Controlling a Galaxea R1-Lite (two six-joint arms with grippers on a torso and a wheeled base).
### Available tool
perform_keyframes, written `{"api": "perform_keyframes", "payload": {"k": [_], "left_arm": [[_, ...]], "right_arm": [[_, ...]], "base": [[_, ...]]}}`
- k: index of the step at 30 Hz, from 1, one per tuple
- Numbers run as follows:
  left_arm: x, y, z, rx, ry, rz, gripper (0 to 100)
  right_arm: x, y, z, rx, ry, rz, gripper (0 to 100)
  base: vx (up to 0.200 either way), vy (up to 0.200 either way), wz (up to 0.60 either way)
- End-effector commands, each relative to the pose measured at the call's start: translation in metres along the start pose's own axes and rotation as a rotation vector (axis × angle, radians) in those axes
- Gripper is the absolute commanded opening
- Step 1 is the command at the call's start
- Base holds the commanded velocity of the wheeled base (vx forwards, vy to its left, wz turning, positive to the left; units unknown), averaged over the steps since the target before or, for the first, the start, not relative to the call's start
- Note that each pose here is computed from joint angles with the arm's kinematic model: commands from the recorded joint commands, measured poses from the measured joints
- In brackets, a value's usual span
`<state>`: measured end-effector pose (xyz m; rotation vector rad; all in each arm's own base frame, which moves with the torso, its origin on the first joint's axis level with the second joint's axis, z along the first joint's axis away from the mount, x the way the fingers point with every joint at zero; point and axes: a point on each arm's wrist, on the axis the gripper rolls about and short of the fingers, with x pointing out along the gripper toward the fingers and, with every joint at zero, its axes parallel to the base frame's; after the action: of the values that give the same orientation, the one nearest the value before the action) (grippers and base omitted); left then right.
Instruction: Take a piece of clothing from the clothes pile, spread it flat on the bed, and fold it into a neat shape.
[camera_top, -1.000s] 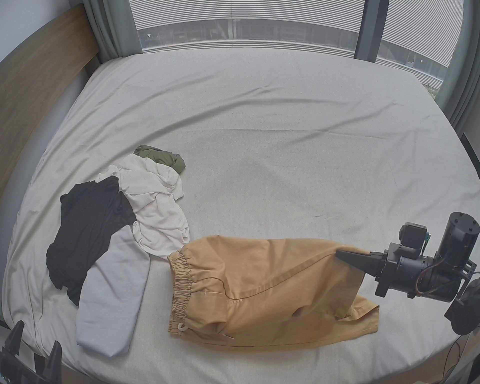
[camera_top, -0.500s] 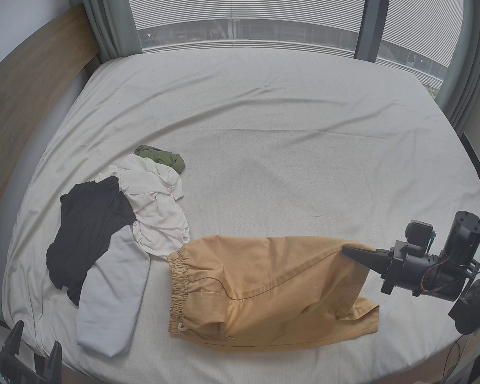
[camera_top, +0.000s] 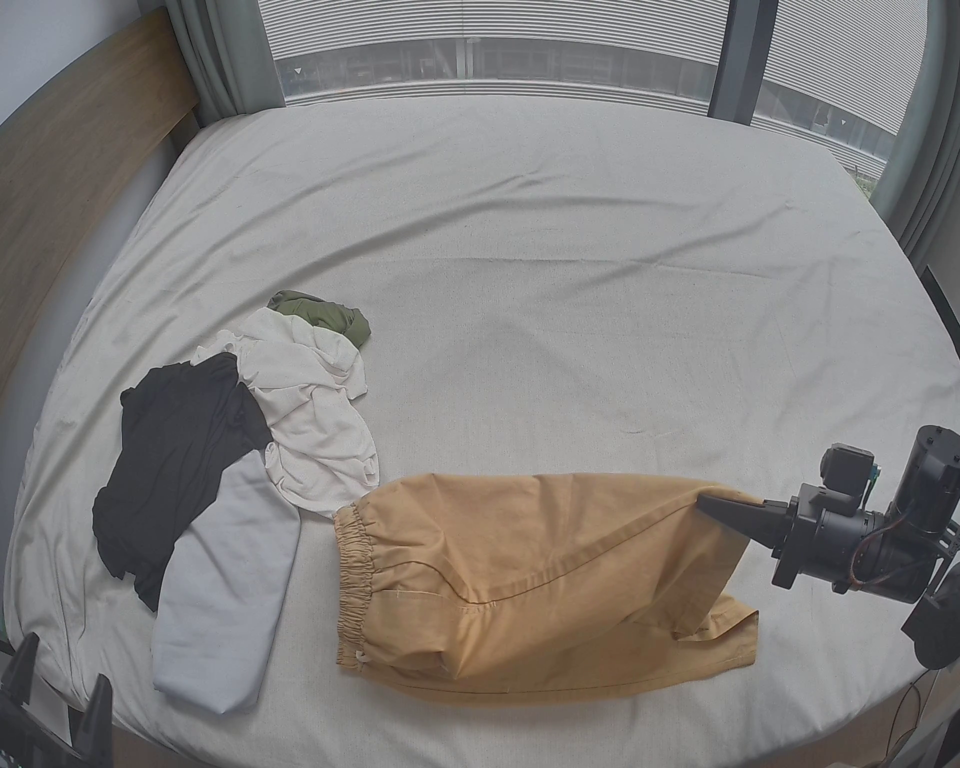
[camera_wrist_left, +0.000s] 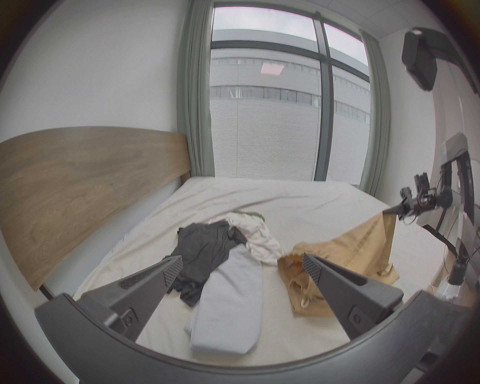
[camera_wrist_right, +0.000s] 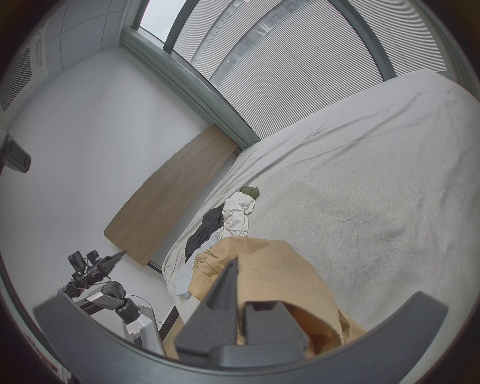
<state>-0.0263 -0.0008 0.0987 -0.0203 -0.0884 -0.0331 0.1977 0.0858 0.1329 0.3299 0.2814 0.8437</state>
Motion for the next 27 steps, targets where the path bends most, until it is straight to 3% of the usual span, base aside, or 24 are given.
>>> {"api": "perform_keyframes", "payload": {"k": [1,4,9,11,15,18,22,27], "left_arm": [[0.012,-0.001,0.1,-0.037,-0.099,-0.123,100],[0.04,-0.003,0.108,-0.08,-0.012,-0.232,100],[0.088,-0.018,0.135,-0.095,-0.035,-0.392,100],[0.106,-0.026,0.149,-0.142,-0.061,-0.439,100],[0.127,-0.037,0.171,-0.219,-0.086,-0.493,100],[0.141,-0.044,0.183,-0.222,-0.088,-0.521,100],[0.155,-0.051,0.186,-0.215,-0.06,-0.591,100],[0.168,-0.056,0.153,-0.202,0.077,-0.596,100]], "right_arm": [[-0.001,-0.003,0.001,0.004,0.001,0.003,0],[-0.001,-0.003,0.0,0.006,0.005,0.003,0],[0.0,-0.003,-0.003,0.012,0.019,0.009,0],[0.0,-0.004,-0.005,0.016,0.027,0.011,0],[0.002,-0.003,-0.004,0.011,0.021,0.014,0],[0.004,-0.003,0.002,0.0,0.002,0.019,0],[0.008,-0.002,0.008,-0.011,-0.019,0.032,0],[0.005,-0.004,0.002,0.0,0.004,0.019,0]], "base": [[0.0,0.0,0.0],[0.0,0.0,0.0],[0.0,0.0,0.0],[0.0,0.0,0.0],[0.0,0.0,0.0],[0.0,0.0,0.0],[0.0,0.0,0.0],[0.0,0.0,0.0]]}}
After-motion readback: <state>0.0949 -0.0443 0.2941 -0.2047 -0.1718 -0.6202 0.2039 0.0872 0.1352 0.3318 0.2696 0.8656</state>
